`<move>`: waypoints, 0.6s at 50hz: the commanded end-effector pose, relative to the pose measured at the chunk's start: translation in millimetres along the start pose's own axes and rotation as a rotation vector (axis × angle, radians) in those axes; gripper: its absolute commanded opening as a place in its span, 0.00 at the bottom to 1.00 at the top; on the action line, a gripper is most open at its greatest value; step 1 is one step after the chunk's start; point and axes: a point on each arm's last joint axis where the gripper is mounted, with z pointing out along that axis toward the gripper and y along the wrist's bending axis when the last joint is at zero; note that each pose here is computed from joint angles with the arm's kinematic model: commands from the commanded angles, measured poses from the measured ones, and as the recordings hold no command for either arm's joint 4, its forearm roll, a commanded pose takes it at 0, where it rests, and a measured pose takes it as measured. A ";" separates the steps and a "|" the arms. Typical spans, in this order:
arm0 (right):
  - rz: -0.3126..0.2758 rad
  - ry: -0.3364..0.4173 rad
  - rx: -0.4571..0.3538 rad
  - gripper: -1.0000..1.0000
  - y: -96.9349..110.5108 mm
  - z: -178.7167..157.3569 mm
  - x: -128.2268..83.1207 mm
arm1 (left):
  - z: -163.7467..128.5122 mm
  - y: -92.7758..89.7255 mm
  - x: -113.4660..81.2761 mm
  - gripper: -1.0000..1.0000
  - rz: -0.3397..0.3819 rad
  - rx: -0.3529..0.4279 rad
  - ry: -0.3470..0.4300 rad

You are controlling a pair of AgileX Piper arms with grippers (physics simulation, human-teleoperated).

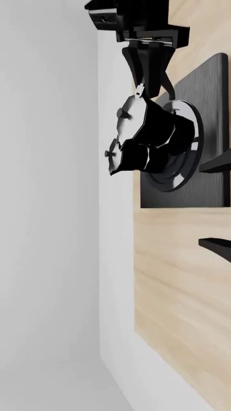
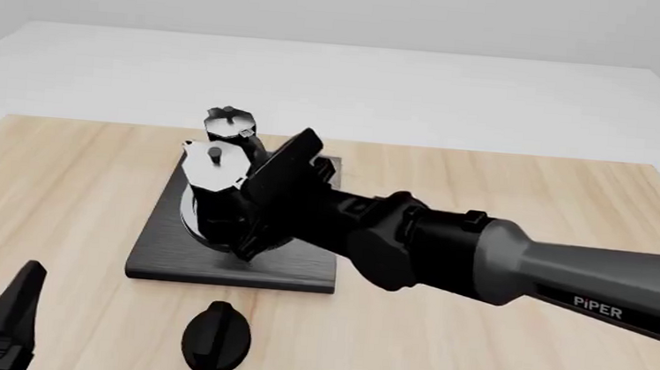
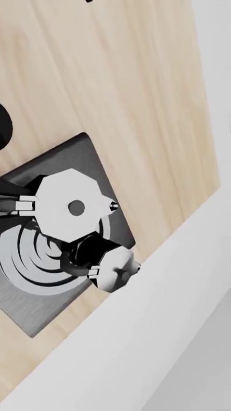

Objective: Put both moka pots on the stove.

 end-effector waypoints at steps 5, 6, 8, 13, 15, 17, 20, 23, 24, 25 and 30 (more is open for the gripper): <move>0.031 -0.055 0.019 0.00 -6.6 1.3 -15.3 | -1.5 -0.9 -7.8 1.00 -0.001 0.017 0.003; 0.032 -0.056 0.020 0.00 -6.7 1.7 -15.0 | -1.7 -0.9 -9.2 1.00 -0.001 0.017 0.003; 0.035 -0.055 0.018 0.00 -6.1 2.2 -14.7 | -1.5 -0.9 -7.7 1.00 -0.001 0.017 0.003; 0.039 -0.056 0.024 0.00 -8.5 4.5 -14.9 | -1.6 -0.9 -8.3 1.00 -0.001 0.017 0.003; 0.042 -0.057 0.023 0.00 -8.2 4.6 -15.0 | -1.5 -0.9 -7.5 1.00 -0.001 0.017 0.003; 0.042 -0.057 0.021 0.00 -6.8 5.1 -14.1 | -1.9 -0.9 -10.2 1.00 -0.001 0.017 0.003; 0.041 -0.055 0.021 0.00 -7.0 7.1 -12.9 | -1.7 -0.9 -8.8 1.00 -0.001 0.017 0.003; 0.041 -0.053 0.022 0.00 -7.3 7.9 -12.2 | -1.7 -0.9 -8.8 1.00 -0.001 0.017 0.003; 0.042 -0.052 0.023 0.00 -7.8 8.7 -11.5 | -1.6 -0.9 -8.2 1.00 -0.001 0.017 0.003; 0.041 -0.050 0.025 0.00 -8.9 9.5 -10.8 | -1.5 -0.9 -7.6 1.00 -0.001 0.017 0.003; 0.044 -0.046 0.030 0.00 -10.7 12.5 -8.0 | -1.4 -0.9 -6.8 1.00 -0.001 0.017 0.003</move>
